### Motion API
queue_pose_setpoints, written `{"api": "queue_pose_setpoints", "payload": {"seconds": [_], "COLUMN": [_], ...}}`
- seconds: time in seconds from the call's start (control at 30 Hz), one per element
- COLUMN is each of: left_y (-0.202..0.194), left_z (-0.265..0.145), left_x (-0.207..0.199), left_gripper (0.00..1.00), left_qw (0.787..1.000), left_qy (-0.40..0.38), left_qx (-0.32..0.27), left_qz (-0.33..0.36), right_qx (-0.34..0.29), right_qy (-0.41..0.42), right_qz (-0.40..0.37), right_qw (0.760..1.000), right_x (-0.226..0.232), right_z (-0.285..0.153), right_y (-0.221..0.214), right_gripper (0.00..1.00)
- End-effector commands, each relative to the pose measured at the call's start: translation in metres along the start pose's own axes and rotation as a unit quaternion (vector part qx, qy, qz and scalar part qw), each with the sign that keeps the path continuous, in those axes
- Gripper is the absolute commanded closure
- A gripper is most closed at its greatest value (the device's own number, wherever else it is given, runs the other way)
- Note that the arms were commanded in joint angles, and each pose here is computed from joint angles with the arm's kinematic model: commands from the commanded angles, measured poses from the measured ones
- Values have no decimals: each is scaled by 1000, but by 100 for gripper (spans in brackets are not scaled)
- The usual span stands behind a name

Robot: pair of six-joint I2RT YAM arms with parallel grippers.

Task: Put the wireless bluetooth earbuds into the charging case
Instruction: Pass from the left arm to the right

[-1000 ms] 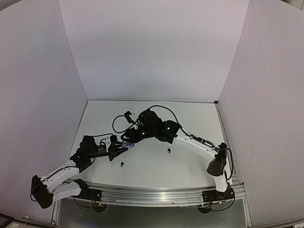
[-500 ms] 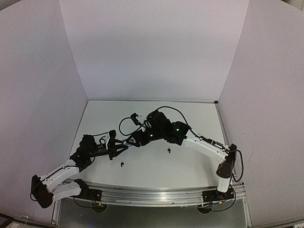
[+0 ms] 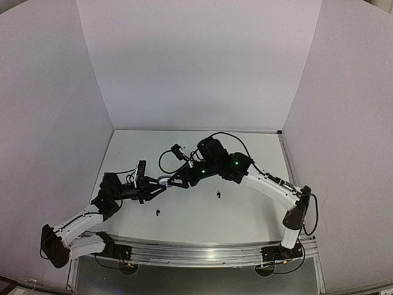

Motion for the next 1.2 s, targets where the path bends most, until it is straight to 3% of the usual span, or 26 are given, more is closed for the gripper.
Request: {"api": "queue_pose_setpoints", "payload": {"seconds": [0.0,0.6,0.83,0.9,0.97,1.1,1.17], "left_y": [37,42,43,40,39,38,38], "left_z": [1,3,2,2,1,1,0], "left_x": [-10,-14,-14,-11,-6,0,1], "left_gripper": [100,100,100,100,90,37,18], "left_qw": [998,997,997,998,998,999,998], "left_qy": [-33,-52,-49,-38,-18,7,16], "left_qx": [-49,-57,-58,-54,-52,-52,-51], "left_qz": [22,32,15,10,4,15,25], "right_qx": [31,26,37,35,32,27,23], "right_qy": [63,98,111,107,103,100,95], "right_qz": [-15,-10,-5,-2,0,5,11], "right_qw": [997,995,993,994,994,995,995], "right_x": [15,17,18,16,13,9,5], "right_z": [-4,8,10,9,7,1,-4], "right_y": [-4,3,1,0,1,2,3], "right_gripper": [48,70,100,100,100,100,100]}}
Point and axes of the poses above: each gripper's point midway between its finger pads, its own z axis out along the fingers, its own x axis along the line the jaws close on, y = z × x, the point moved 5 cm from there along -z, back along the fingers, and after that the axes turned 15 degrees about z, right-handed, at the moved point
